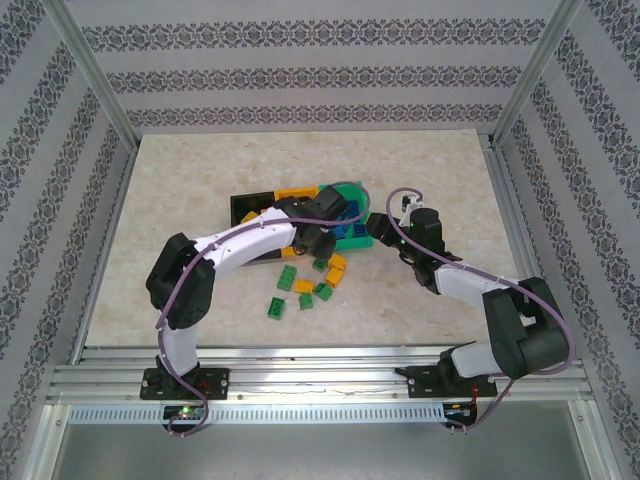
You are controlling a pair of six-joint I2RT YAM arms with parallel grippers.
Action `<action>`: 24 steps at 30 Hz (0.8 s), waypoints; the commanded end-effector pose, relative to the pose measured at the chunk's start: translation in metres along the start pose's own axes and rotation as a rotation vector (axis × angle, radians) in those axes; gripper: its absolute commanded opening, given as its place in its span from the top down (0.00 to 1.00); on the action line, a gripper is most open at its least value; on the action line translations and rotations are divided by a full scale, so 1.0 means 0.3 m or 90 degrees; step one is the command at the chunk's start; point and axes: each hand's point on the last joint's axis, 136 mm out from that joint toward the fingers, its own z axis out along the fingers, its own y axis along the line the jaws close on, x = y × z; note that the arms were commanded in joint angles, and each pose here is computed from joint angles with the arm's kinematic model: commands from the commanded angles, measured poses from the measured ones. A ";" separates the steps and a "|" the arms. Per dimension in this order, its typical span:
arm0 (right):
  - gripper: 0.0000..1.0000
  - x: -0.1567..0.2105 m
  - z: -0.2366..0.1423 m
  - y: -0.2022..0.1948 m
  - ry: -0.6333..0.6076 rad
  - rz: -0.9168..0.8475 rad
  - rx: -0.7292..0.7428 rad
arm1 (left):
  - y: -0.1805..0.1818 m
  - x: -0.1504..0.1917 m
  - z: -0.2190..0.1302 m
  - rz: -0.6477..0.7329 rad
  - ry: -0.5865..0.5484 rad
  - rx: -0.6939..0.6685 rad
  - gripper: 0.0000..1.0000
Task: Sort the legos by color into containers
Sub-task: Place the lego in the container.
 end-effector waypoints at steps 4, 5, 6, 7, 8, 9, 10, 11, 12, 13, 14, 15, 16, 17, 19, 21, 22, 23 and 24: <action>0.40 -0.008 -0.004 0.010 -0.010 -0.002 -0.012 | -0.004 -0.138 -0.013 0.012 -0.038 -0.008 0.63; 0.40 -0.008 -0.004 0.010 -0.010 -0.003 -0.012 | -0.002 -0.162 -0.009 0.010 -0.043 -0.008 0.63; 0.41 -0.009 -0.005 0.011 -0.011 -0.004 -0.012 | 0.005 -0.185 0.000 0.005 -0.045 -0.012 0.62; 0.41 -0.010 -0.007 0.009 -0.012 -0.004 -0.011 | 0.012 -0.197 0.009 0.002 -0.042 -0.014 0.62; 0.40 -0.010 -0.008 0.010 -0.011 -0.005 -0.011 | 0.021 -0.218 0.019 -0.002 -0.040 -0.017 0.61; 0.41 -0.012 -0.009 0.008 -0.013 -0.003 -0.010 | 0.032 -0.234 0.029 -0.004 -0.039 -0.024 0.60; 0.41 -0.013 -0.010 0.010 -0.014 -0.005 -0.011 | 0.040 -0.247 0.034 -0.006 -0.038 -0.028 0.57; 0.40 -0.012 -0.011 0.010 -0.013 -0.005 -0.011 | 0.042 -0.254 0.042 -0.005 -0.032 -0.030 0.52; 0.40 -0.014 -0.013 0.010 -0.014 -0.004 -0.011 | 0.044 -0.260 0.043 -0.005 -0.029 -0.033 0.45; 0.40 -0.014 -0.013 0.011 -0.015 -0.005 -0.011 | 0.044 -0.260 0.041 -0.004 -0.025 -0.035 0.41; 0.40 -0.014 -0.014 0.010 -0.015 -0.006 -0.010 | 0.043 -0.262 0.036 -0.004 -0.025 -0.033 0.35; 0.40 -0.014 -0.013 0.009 -0.015 -0.005 -0.009 | 0.043 -0.259 0.035 -0.003 -0.026 -0.032 0.30; 0.40 -0.016 -0.013 0.011 -0.016 -0.006 -0.010 | 0.044 -0.256 0.033 -0.002 -0.027 -0.031 0.29; 0.40 -0.013 -0.012 0.010 -0.014 -0.004 -0.010 | 0.046 -0.253 0.025 -0.001 -0.030 -0.030 0.29; 0.40 -0.011 -0.010 0.012 -0.013 -0.004 -0.013 | 0.052 -0.245 0.010 0.000 -0.036 -0.031 0.29; 0.40 -0.010 -0.006 0.008 -0.012 -0.003 -0.011 | 0.059 -0.236 -0.014 -0.003 -0.045 -0.025 0.29; 0.40 -0.009 -0.004 0.008 -0.011 -0.002 -0.011 | 0.062 -0.229 -0.024 -0.003 -0.047 -0.021 0.29; 0.40 -0.006 -0.001 0.006 -0.009 -0.002 -0.011 | 0.068 -0.221 -0.035 -0.005 -0.049 -0.017 0.29; 0.40 -0.003 0.001 0.002 -0.007 0.000 -0.009 | 0.075 -0.210 -0.045 -0.007 -0.049 -0.013 0.29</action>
